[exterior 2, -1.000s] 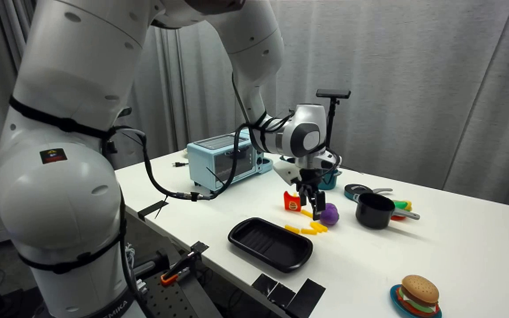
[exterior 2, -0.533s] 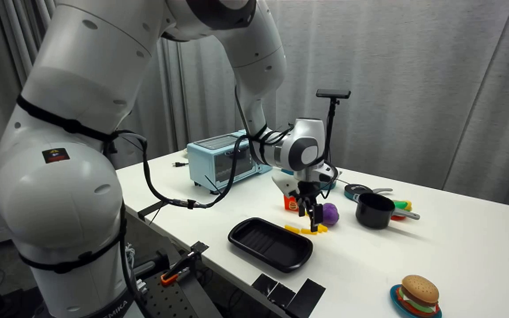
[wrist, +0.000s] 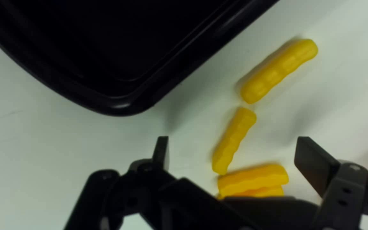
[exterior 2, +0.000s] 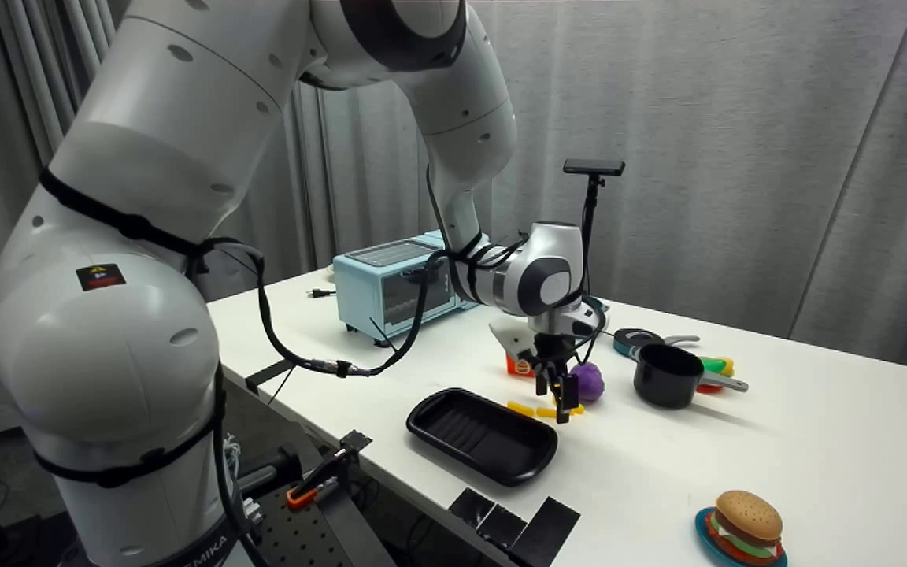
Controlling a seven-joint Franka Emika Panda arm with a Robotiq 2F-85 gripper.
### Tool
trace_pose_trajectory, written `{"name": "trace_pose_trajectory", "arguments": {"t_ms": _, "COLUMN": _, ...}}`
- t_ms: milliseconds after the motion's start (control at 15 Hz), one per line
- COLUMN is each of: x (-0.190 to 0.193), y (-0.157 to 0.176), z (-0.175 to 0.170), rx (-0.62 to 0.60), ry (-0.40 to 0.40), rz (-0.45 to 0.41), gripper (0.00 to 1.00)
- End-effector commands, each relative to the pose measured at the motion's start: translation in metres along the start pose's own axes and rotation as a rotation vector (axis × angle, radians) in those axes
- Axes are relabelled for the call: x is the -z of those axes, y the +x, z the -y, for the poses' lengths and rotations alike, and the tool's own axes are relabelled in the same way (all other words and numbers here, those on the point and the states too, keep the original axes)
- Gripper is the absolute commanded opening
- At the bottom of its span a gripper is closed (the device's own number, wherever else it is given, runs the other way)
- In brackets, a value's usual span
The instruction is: Pick up one of the yellow objects and put it in the orange container.
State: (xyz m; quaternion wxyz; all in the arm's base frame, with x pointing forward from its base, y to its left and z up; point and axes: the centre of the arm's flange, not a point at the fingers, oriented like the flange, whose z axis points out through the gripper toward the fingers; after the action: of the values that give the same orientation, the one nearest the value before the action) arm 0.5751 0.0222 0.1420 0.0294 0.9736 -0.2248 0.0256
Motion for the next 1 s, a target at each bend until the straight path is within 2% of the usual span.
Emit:
{"name": "trace_pose_trajectory", "arguments": {"t_ms": 0, "x": -0.012, "y": 0.008, "z": 0.004, "rx": -0.008, "ry": -0.004, "rz": -0.022, "gripper": 1.00}}
{"name": "trace_pose_trajectory", "arguments": {"t_ms": 133, "x": -0.015, "y": 0.008, "z": 0.005, "rx": -0.006, "ry": -0.009, "rz": -0.022, "gripper": 1.00}}
{"name": "trace_pose_trajectory", "arguments": {"t_ms": 200, "x": -0.016, "y": 0.008, "z": 0.005, "rx": -0.005, "ry": -0.010, "rz": -0.021, "gripper": 0.75}}
{"name": "trace_pose_trajectory", "arguments": {"t_ms": 333, "x": -0.018, "y": 0.007, "z": 0.008, "rx": -0.002, "ry": -0.012, "rz": -0.022, "gripper": 0.66}}
{"name": "trace_pose_trajectory", "arguments": {"t_ms": 533, "x": -0.014, "y": 0.006, "z": 0.015, "rx": 0.006, "ry": -0.004, "rz": -0.029, "gripper": 0.40}}
{"name": "trace_pose_trajectory", "arguments": {"t_ms": 867, "x": -0.007, "y": 0.007, "z": 0.017, "rx": 0.009, "ry": 0.000, "rz": -0.040, "gripper": 0.04}}
{"name": "trace_pose_trajectory", "arguments": {"t_ms": 933, "x": -0.003, "y": 0.006, "z": 0.018, "rx": 0.010, "ry": 0.003, "rz": -0.044, "gripper": 0.00}}
